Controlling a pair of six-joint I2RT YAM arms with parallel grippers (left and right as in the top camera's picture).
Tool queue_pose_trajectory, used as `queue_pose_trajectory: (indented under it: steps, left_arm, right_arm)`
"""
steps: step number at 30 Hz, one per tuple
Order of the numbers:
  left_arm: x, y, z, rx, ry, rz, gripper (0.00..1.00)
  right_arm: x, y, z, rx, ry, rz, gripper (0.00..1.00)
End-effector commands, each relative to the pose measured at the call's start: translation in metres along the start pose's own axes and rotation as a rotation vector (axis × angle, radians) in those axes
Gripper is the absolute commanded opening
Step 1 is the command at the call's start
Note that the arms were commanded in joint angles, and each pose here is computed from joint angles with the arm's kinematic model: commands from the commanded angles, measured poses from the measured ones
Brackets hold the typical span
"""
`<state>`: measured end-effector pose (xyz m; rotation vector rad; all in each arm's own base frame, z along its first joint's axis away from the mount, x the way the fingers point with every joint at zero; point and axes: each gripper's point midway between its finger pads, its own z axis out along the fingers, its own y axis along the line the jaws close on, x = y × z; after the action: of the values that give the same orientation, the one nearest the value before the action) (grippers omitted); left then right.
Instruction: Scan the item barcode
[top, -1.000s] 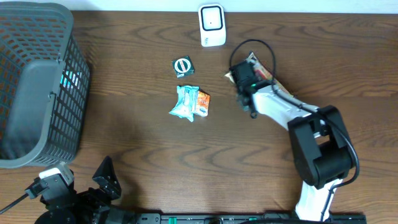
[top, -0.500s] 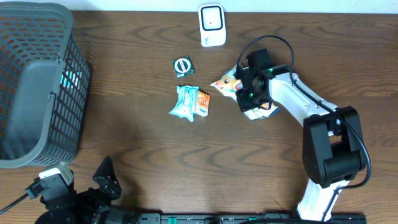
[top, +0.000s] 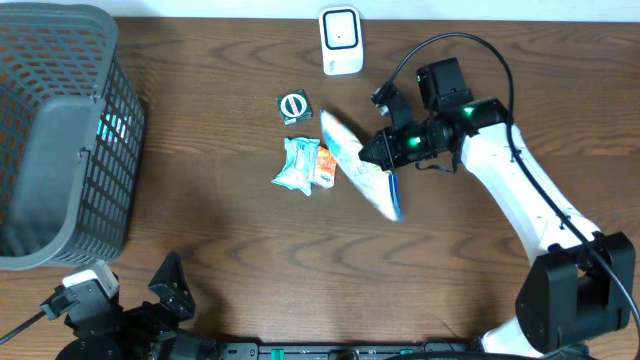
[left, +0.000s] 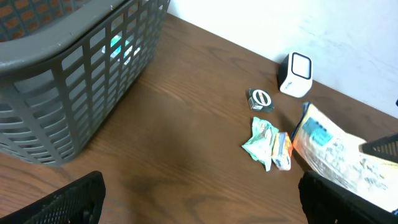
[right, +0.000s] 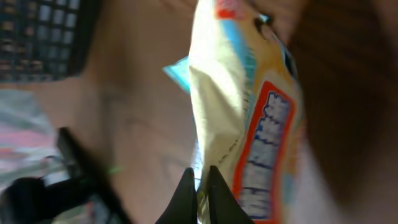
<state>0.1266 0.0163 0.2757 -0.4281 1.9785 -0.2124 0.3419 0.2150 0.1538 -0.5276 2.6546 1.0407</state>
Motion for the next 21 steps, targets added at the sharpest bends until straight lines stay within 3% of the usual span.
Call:
queue_pose_trajectory:
  steps: [1,8,13,18,21]
  left_arm:
    - [-0.001,0.003,0.001,-0.019,-0.008,-0.010,0.98]
    - [-0.001,0.003,0.001,-0.019,-0.008,-0.010,0.98]
    - [-0.001,0.003,0.001,-0.019,-0.008,-0.010,0.98]
    - [-0.001,0.003,0.001,-0.019,-0.008,-0.010,0.98]
    - [-0.001,0.003,0.001,-0.019,-0.008,-0.010,0.98]
  right_arm:
    - [0.000,0.014,-0.004,-0.155,0.002,0.053,0.01]
    - [0.004,-0.023,-0.006,-0.183,-0.022,0.155,0.02]
    - [0.014,-0.078,-0.008,0.059,-0.005,0.214,0.02]
    - [0.023,-0.074,-0.003,0.153,0.039,0.149,0.16]
    - [0.026,-0.070,0.002,0.256,0.063,0.084,0.31]
